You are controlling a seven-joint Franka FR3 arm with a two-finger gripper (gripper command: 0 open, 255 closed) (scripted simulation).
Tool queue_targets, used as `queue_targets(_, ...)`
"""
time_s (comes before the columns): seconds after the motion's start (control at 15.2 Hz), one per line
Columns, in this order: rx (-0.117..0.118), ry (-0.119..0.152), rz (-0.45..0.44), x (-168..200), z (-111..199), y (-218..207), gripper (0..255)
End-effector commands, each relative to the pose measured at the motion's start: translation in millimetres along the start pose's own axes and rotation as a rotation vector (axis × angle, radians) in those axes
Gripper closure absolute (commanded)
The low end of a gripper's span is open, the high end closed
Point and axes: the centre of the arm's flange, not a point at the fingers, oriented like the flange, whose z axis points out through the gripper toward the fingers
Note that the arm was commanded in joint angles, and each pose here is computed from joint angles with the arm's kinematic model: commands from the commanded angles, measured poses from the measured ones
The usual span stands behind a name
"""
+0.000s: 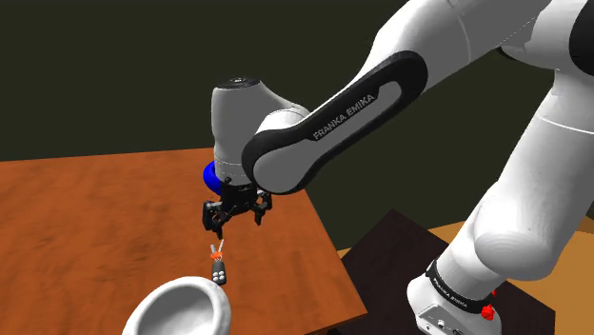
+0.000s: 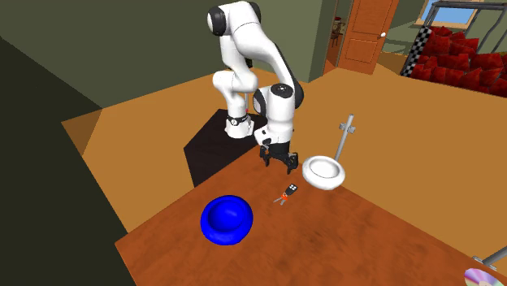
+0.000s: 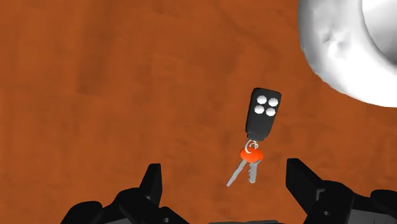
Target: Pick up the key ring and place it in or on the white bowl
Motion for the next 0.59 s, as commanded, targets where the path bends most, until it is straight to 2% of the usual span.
queue_targets(0.0, -0.004, -0.008, 0.021, 1.8, 18.1, -17.8, 0)
queue_targets(0.26, -0.013, -0.024, 0.056, 10.6, 57.0, -54.2, 0)
queue_targets(0.53, -0.014, -0.027, 0.061, 11.4, 78.3, -59.0, 0)
